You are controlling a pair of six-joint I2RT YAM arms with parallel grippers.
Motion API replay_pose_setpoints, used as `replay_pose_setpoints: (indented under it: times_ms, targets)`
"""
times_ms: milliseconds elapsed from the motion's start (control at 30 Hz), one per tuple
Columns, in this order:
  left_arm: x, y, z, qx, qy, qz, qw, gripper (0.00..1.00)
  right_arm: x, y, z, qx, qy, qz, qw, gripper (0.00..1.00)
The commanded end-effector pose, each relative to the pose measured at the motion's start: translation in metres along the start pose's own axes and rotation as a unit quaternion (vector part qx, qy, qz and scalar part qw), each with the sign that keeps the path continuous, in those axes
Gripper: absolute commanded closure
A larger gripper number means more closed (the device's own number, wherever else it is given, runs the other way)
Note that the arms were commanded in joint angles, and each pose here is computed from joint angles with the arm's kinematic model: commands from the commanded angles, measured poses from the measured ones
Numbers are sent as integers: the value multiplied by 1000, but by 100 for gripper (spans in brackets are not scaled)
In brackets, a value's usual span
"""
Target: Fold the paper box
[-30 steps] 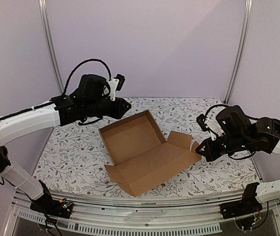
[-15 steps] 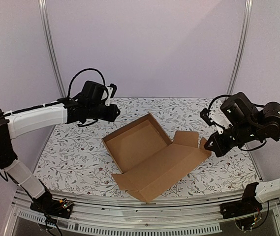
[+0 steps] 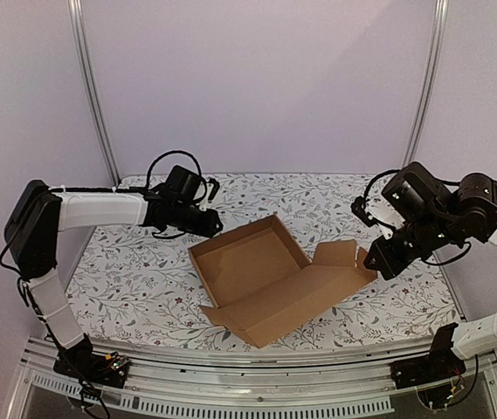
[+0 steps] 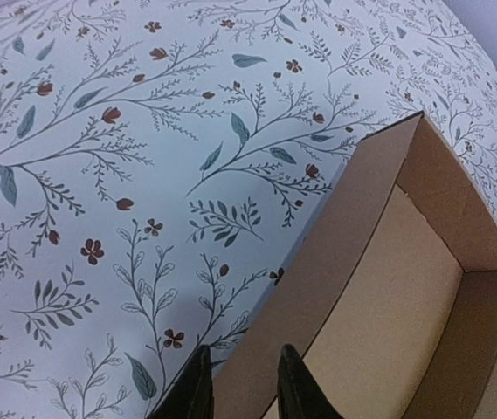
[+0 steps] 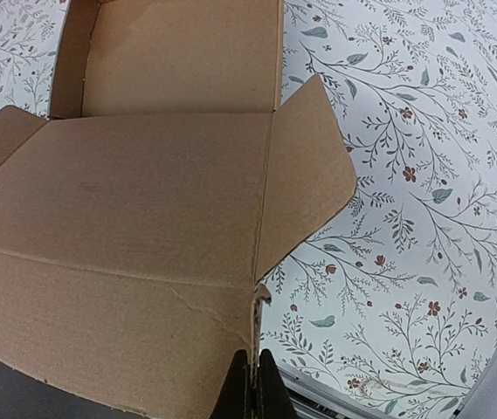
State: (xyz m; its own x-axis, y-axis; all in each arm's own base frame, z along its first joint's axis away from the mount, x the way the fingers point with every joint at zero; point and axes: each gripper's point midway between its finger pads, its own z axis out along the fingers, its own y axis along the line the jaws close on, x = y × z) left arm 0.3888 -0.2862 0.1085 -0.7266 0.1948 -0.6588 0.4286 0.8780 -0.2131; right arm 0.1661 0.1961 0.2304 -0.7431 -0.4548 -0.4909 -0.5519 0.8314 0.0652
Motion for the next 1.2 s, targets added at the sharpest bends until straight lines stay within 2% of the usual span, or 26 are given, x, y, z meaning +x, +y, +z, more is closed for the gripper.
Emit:
replay_pose_setpoints:
  times_ms: [0,400,600,733,900,1167]
  targets:
    - [13,-3,16,24,19,-11,999,76,-9,-1,-4,8,-6,-12,1000,100]
    - [44,-2,32,36,51,-23,998,80,-35,-2,-15,22,-41,-10,999,84]
    - [56,0,33,37,62,-30,997,82,-59,1,-33,16,-87,1,996,63]
    - [64,2,32,36,68,-36,996,83,-71,-2,-52,13,-126,17,992,55]
    - [73,4,29,35,73,-42,996,83,-67,-15,-66,27,-162,50,985,54]
    - [82,2,27,43,80,-54,994,84,-37,-25,-47,23,-165,104,981,54]
